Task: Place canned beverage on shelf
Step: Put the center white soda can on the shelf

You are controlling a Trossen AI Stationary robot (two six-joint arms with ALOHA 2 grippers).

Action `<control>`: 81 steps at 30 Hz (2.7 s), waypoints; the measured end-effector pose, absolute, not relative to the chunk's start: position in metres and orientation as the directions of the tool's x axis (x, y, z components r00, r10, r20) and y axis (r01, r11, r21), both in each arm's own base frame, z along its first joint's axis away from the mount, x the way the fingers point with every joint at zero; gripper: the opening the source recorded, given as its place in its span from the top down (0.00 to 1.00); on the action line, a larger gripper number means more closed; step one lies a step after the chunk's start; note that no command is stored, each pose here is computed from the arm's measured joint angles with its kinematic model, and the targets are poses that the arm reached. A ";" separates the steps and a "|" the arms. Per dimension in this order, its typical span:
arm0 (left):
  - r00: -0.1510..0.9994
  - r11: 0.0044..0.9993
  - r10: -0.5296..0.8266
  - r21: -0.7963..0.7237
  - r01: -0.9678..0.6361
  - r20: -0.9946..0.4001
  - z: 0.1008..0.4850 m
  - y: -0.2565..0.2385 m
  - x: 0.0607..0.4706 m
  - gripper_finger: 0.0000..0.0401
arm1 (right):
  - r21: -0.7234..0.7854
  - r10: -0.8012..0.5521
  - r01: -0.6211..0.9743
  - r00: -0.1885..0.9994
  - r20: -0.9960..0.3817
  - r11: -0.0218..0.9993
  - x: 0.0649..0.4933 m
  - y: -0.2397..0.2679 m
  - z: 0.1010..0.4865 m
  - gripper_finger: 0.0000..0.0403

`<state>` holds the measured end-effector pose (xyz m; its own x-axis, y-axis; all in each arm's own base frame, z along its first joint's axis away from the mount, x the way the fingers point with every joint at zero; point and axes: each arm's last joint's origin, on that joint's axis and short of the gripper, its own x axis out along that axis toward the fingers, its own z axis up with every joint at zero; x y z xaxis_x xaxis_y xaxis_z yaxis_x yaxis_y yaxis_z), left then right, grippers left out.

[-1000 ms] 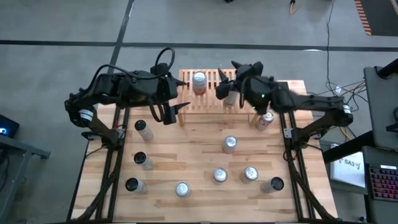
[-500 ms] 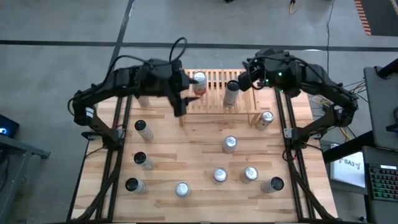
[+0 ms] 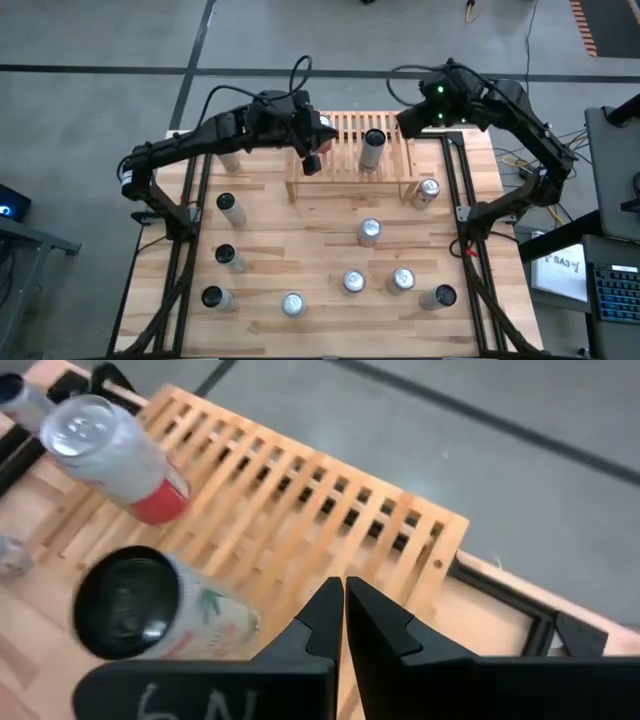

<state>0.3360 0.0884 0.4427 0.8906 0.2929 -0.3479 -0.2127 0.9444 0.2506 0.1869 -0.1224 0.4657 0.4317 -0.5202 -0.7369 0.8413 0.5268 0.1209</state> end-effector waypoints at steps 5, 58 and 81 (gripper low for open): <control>0.901 0.946 0.303 0.209 -0.246 -0.311 0.445 0.093 0.338 0.97 | 0.137 -0.462 0.821 0.441 -0.769 0.555 0.183 -0.143 0.451 0.98; 0.890 0.944 0.243 -0.119 -0.309 -0.385 0.379 0.068 0.417 1.00 | 0.420 -0.210 0.533 0.767 -0.606 0.735 0.195 -0.149 0.384 0.98; 0.870 0.922 0.320 -0.086 -0.376 -0.376 0.380 0.073 0.416 1.00 | 0.427 -0.128 0.452 0.790 -0.600 0.783 0.209 -0.121 0.387 0.98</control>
<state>0.4157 0.0731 0.3798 0.8698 0.3199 -0.3757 -0.3765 0.9224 -0.0860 0.2092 -0.1207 0.3868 0.7895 -0.1282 -0.6002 0.4519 0.7832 0.4271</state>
